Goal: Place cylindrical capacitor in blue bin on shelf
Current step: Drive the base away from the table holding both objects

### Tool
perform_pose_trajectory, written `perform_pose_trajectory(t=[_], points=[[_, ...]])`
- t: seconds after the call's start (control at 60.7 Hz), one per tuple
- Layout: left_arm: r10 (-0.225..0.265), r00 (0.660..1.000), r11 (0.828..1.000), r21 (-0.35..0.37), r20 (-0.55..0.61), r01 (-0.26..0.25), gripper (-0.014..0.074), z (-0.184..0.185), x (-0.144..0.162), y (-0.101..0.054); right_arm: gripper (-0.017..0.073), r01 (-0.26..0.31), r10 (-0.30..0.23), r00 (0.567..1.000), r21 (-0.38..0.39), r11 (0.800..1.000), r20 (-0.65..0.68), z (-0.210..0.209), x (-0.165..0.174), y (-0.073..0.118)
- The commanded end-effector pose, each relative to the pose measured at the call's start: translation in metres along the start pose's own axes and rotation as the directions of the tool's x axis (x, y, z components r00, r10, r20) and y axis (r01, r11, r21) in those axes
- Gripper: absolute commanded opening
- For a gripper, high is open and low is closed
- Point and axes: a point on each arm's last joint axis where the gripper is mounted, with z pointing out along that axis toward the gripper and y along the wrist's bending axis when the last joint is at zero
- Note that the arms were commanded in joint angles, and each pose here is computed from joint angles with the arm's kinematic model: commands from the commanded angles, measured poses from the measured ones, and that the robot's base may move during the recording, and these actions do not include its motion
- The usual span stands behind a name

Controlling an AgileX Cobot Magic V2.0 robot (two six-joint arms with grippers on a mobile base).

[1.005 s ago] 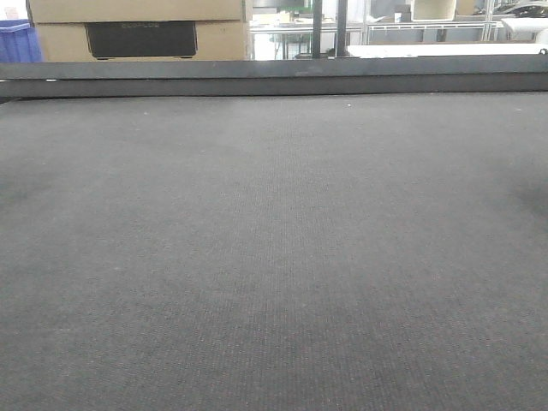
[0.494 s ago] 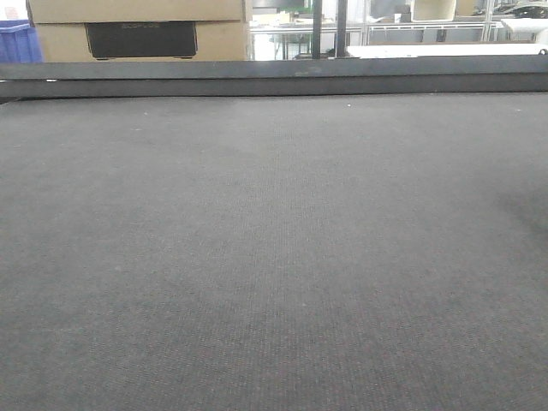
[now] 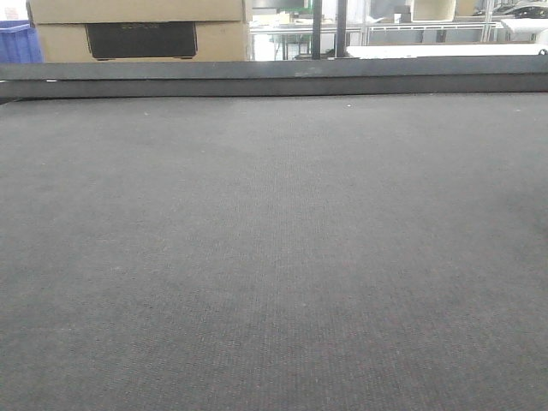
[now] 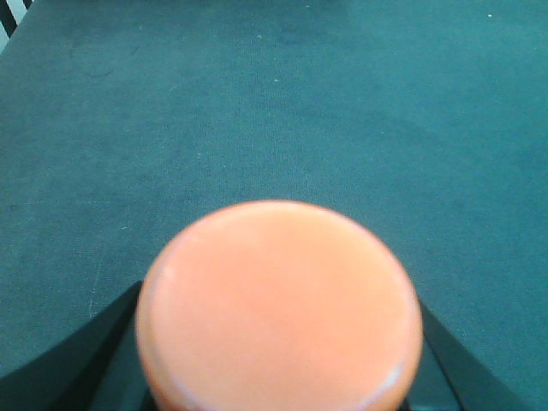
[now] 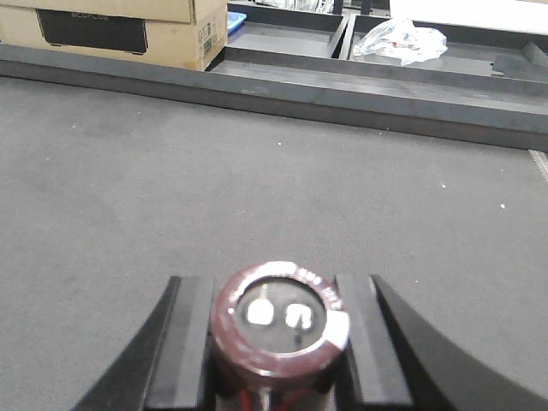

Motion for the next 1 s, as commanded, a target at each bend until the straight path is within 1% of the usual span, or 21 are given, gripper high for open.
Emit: perform_pose_trajectory(t=[0.0, 0.165, 0.988], points=[[0.008, 0.999, 1.000, 0.007, 0.039, -0.008, -0.0111, -0.0039, -0.0039, -0.0009, -0.0048, 0.018, -0.018, 0.999, 0.007, 1.000, 0.030, -0.0032, -0.0039, -0.0003], [0.008, 0.998, 1.000, 0.008, 0.058, -0.008, -0.0111, -0.0040, -0.0056, -0.0009, -0.0048, 0.018, -0.018, 0.999, 0.007, 1.000, 0.031, -0.0031, -0.0040, -0.0003], [0.007, 0.998, 1.000, 0.007, 0.060, -0.007, -0.0111, -0.0040, -0.0058, -0.0007, -0.0048, 0.018, -0.018, 0.999, 0.008, 1.000, 0.033, -0.0031, -0.0042, -0.0004]])
